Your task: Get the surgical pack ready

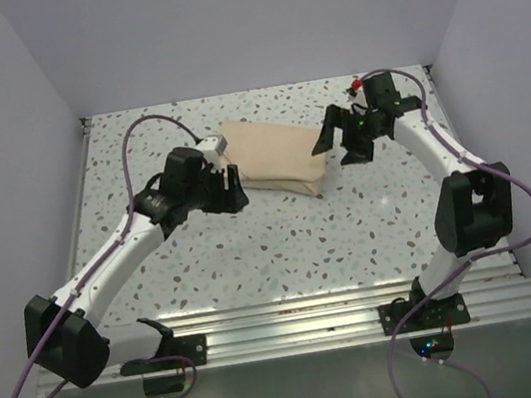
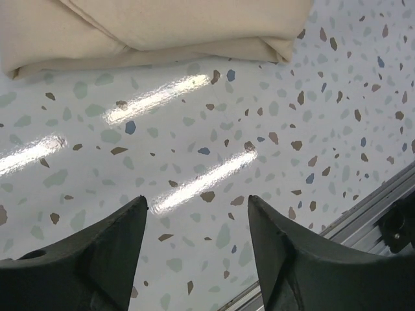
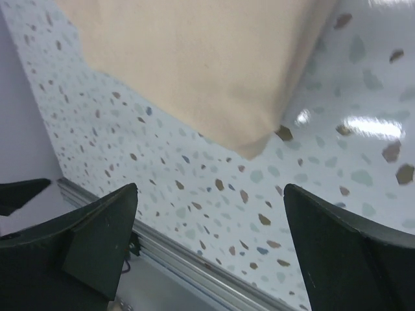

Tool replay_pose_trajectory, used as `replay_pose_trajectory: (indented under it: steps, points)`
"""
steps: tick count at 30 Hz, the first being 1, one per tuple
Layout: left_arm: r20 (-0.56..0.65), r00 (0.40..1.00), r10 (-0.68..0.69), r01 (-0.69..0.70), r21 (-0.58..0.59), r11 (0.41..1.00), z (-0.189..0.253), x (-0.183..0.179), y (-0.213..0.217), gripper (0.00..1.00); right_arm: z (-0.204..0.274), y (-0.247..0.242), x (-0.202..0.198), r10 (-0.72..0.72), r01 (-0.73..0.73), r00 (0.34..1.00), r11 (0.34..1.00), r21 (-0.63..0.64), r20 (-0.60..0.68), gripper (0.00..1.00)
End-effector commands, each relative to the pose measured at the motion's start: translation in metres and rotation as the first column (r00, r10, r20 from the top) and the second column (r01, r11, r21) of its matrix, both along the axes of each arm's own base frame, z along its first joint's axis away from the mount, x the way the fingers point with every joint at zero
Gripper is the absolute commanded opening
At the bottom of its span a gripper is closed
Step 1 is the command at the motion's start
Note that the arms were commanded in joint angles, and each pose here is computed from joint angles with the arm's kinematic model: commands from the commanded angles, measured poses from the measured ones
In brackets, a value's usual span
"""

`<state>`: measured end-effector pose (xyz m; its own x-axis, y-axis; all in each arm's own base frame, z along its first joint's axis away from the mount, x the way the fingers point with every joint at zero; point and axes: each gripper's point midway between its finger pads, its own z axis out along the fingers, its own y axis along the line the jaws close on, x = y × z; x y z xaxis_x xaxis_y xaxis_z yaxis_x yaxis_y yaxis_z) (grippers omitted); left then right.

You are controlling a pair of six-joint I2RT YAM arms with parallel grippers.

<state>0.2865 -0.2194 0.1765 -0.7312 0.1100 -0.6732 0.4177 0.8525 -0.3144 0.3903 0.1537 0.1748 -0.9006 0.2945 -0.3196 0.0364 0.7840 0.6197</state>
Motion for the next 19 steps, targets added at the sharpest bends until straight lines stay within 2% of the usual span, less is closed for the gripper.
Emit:
replay_pose_trajectory:
  steps: [1,3,4,6,8,9,11,15,16,18,19]
  points:
    - [0.01,0.989,0.145,-0.143,-0.075,0.987,0.011,0.008,0.014,0.69,-0.039,-0.028,-0.045,-0.037,0.019,0.993,0.988,-0.151,-0.113,0.99]
    - [0.005,0.987,0.162,-0.161,-0.121,0.98,0.012,0.008,0.016,0.72,-0.032,-0.039,-0.046,-0.054,0.049,0.998,0.976,-0.21,-0.016,0.99]
    - [0.011,0.985,0.169,-0.166,-0.16,0.973,0.018,0.012,0.016,0.78,-0.044,-0.043,-0.056,-0.052,0.045,0.998,0.97,-0.238,-0.022,0.99]
    - [0.005,0.983,0.184,-0.18,-0.17,0.969,0.018,0.015,0.02,0.82,-0.044,-0.043,-0.062,-0.023,0.027,1.0,0.966,-0.259,0.017,0.99]
    - [-0.013,0.981,0.196,-0.195,-0.183,0.964,0.016,0.016,0.024,0.88,-0.053,-0.034,-0.075,0.016,-0.02,1.0,0.978,-0.21,-0.022,0.99]
    - [-0.019,0.977,0.213,-0.212,-0.195,0.958,0.016,0.019,0.029,0.89,-0.053,-0.023,-0.083,0.085,-0.089,0.996,0.983,-0.161,-0.03,0.99]
    - [-0.039,0.974,0.225,-0.228,-0.232,0.946,0.015,0.018,0.031,0.98,-0.059,-0.014,-0.086,0.107,-0.111,0.994,0.984,-0.14,-0.037,0.99]
    - [-0.089,0.963,0.255,-0.27,-0.273,0.923,0.005,0.021,0.039,1.0,-0.07,-0.018,-0.089,0.065,-0.076,0.996,0.981,-0.178,-0.068,0.99]
    - [-0.113,0.961,0.253,-0.275,-0.287,0.918,0.002,0.02,0.038,1.0,-0.071,-0.014,-0.09,0.079,-0.088,0.995,0.984,-0.153,-0.063,0.99]
    - [-0.133,0.957,0.257,-0.288,-0.327,0.9,0.0,0.021,0.039,1.0,-0.073,-0.014,-0.086,0.072,-0.075,0.997,0.984,-0.164,-0.023,0.99]
    - [-0.142,0.955,0.261,-0.294,-0.339,0.894,-0.003,0.021,0.04,1.0,-0.06,-0.01,-0.079,0.079,-0.071,0.995,0.988,-0.14,0.053,0.99]
